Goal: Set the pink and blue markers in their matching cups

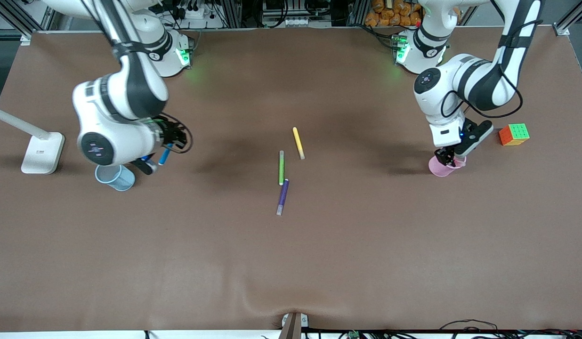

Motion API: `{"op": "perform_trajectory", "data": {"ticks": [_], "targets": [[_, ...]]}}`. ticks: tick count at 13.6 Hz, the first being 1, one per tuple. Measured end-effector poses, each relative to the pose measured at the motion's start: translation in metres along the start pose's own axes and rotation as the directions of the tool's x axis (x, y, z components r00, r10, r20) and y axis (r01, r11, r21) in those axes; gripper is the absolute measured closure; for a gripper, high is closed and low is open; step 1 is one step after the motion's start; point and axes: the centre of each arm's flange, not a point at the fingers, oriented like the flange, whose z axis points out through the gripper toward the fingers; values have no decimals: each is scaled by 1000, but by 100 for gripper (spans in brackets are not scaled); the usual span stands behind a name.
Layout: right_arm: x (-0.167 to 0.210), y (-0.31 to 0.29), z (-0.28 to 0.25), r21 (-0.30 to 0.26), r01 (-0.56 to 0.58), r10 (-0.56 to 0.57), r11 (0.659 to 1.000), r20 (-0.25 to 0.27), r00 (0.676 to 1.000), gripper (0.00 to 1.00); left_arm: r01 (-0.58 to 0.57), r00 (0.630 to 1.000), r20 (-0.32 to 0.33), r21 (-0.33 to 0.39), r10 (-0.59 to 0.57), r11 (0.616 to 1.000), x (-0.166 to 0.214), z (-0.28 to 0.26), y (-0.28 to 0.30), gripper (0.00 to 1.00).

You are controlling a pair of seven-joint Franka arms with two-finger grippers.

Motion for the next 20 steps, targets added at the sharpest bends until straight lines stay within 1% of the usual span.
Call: {"op": "perform_trajectory", "data": {"ticks": [1, 2, 3, 5, 8, 11, 14, 16, 18, 20], "targets": [[10, 11, -3, 6, 22, -22, 1000, 31, 999, 85, 6, 1000, 1, 7, -6, 1000, 12, 5, -4, 0], [23, 24, -4, 14, 46, -47, 999, 62, 997, 85, 15, 1000, 10, 13, -15, 1000, 23, 9, -7, 0], [37, 40, -5, 23, 65, -67, 998, 92, 994, 85, 24, 999, 28, 16, -24, 1000, 34, 12, -8, 0], [68, 72, -7, 52, 62, -69, 997, 143, 987, 85, 33, 997, 73, 8, -34, 999, 52, 11, -7, 0], [100, 112, -9, 100, 62, -80, 993, 194, 978, 85, 61, 993, 105, -6, -60, 998, 72, 7, -6, 0], [128, 142, -3, 148, 83, -114, 986, 221, 969, 85, 103, 987, 125, 1, -103, 995, 83, 2, -6, 0], [161, 165, 11, 195, 126, -173, 973, 242, 955, 85, 115, 979, 168, 0, -114, 993, 97, -5, -5, 0], [187, 181, 27, 227, 131, -189, 965, 255, 948, 85, 108, 976, 187, 15, -109, 994, 105, -8, -6, 0], [199, 183, 35, 235, 128, -189, 964, 255, 948, 85, 83, 978, 191, 32, -87, 996, 111, -10, -8, 0], [201, 181, 36, 235, 130, -189, 963, 251, 949, 85, 33, 980, 197, 28, -38, 999, 117, -13, -9, 0]]}}
